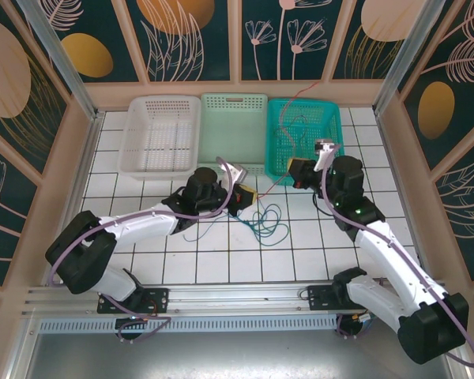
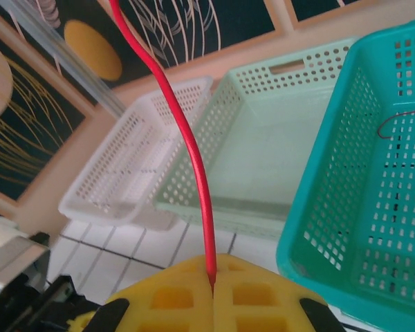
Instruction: Untangle the cables
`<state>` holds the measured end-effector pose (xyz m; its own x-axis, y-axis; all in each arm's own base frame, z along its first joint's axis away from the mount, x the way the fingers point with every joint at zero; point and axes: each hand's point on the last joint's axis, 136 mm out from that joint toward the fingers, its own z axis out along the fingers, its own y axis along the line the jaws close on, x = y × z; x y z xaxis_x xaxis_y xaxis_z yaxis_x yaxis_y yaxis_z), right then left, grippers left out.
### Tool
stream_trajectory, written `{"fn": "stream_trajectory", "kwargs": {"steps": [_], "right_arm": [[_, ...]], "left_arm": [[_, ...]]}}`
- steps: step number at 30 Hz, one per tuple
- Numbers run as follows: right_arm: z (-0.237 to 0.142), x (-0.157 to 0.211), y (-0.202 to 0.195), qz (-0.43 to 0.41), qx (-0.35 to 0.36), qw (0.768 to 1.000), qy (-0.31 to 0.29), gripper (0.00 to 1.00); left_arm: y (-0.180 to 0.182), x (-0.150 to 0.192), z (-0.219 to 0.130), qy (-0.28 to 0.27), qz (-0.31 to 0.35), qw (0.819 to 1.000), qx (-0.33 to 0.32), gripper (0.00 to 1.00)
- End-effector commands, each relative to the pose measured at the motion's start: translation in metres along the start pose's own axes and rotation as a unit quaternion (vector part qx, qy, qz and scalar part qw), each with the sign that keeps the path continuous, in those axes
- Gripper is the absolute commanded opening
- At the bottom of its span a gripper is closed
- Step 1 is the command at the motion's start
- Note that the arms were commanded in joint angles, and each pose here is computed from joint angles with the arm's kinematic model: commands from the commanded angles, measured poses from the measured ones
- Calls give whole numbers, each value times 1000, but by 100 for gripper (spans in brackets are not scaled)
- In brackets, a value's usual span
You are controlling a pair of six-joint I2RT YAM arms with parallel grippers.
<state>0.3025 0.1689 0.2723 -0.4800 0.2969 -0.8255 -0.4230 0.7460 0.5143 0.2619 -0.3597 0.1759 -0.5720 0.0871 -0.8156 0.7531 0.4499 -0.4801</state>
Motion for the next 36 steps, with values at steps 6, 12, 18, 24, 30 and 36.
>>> {"fn": "stream_trajectory", "kwargs": {"steps": [6, 12, 18, 24, 30, 36], "right_arm": [[2, -25, 8, 72, -42, 994, -71, 0], [2, -25, -19, 12, 39, 999, -30, 0], [-4, -48, -80, -25, 125, 992, 11, 0], [20, -60, -124, -25, 143, 987, 63, 0], [59, -32, -167, -10, 158, 976, 149, 0], [83, 7, -208, 17, 189, 957, 219, 0]], "left_arm": [[-6, 1, 16, -12, -33, 999, 13, 0], [15, 6, 10, -3, -28, 998, -60, 32], [50, -10, -28, -45, -2, 979, -197, 90], [61, -9, -42, -56, -1, 970, -236, 98], [65, -2, -40, -45, -7, 970, -239, 99], [66, 0, -41, -43, -1, 969, -243, 99]]}}
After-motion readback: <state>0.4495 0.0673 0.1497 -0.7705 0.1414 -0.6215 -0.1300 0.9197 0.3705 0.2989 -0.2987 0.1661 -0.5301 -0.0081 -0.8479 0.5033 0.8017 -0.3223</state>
